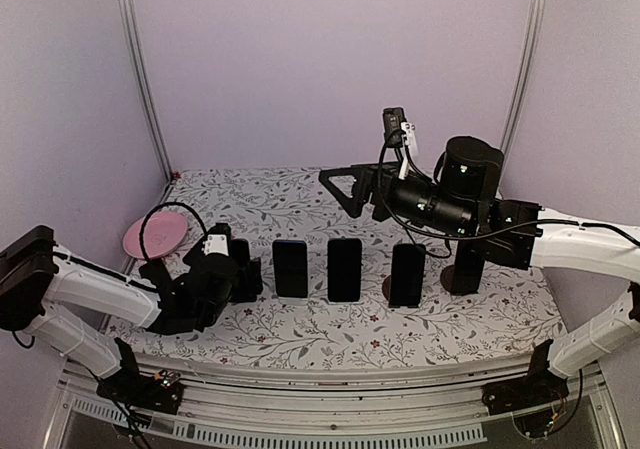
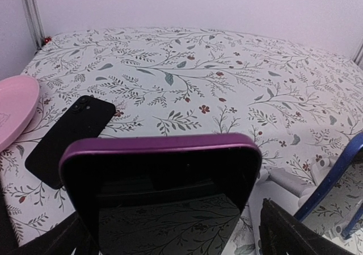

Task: Place the phone on the phone stand
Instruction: Place the phone on the phone stand, then reset both arms

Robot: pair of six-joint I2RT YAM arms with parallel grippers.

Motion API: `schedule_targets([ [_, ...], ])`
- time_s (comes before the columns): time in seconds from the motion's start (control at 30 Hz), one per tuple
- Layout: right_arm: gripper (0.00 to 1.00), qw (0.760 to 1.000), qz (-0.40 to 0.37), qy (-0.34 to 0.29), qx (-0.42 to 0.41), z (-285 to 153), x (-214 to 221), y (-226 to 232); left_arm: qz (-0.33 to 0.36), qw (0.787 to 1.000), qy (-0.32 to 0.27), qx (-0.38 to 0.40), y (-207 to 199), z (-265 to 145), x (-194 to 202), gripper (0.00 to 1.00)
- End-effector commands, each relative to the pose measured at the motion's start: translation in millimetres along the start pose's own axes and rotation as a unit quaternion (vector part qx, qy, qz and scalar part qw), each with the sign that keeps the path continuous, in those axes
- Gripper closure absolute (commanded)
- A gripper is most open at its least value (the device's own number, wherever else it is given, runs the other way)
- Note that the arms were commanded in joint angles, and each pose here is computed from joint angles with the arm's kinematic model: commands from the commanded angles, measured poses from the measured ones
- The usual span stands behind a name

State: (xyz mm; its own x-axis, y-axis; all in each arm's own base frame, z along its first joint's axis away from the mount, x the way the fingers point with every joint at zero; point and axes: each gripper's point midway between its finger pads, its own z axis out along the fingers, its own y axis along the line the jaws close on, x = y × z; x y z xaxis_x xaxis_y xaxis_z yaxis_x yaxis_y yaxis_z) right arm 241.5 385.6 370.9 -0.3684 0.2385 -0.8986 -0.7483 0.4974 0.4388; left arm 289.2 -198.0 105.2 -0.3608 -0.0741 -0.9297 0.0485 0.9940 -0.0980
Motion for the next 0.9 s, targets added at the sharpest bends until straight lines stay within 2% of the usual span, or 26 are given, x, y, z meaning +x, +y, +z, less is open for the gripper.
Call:
schedule_targets([
  [0.0,0.01,1.0,-0.004,-0.014,0.004,-5,-9,-1,-0.004,1.0,-0.003,0.021,-11,-7,-9,0.03],
  [0.63,0.01,0.999,0.003,0.011,0.052,0,9,-29,-0.035,0.998,-0.01,0.057,-14,-29,-44,0.03],
  [0.87,0.01,0.994,-0.008,-0.001,0.111,-27,12,-54,-0.044,0.995,-0.006,0.094,-19,-46,-62,0.03],
])
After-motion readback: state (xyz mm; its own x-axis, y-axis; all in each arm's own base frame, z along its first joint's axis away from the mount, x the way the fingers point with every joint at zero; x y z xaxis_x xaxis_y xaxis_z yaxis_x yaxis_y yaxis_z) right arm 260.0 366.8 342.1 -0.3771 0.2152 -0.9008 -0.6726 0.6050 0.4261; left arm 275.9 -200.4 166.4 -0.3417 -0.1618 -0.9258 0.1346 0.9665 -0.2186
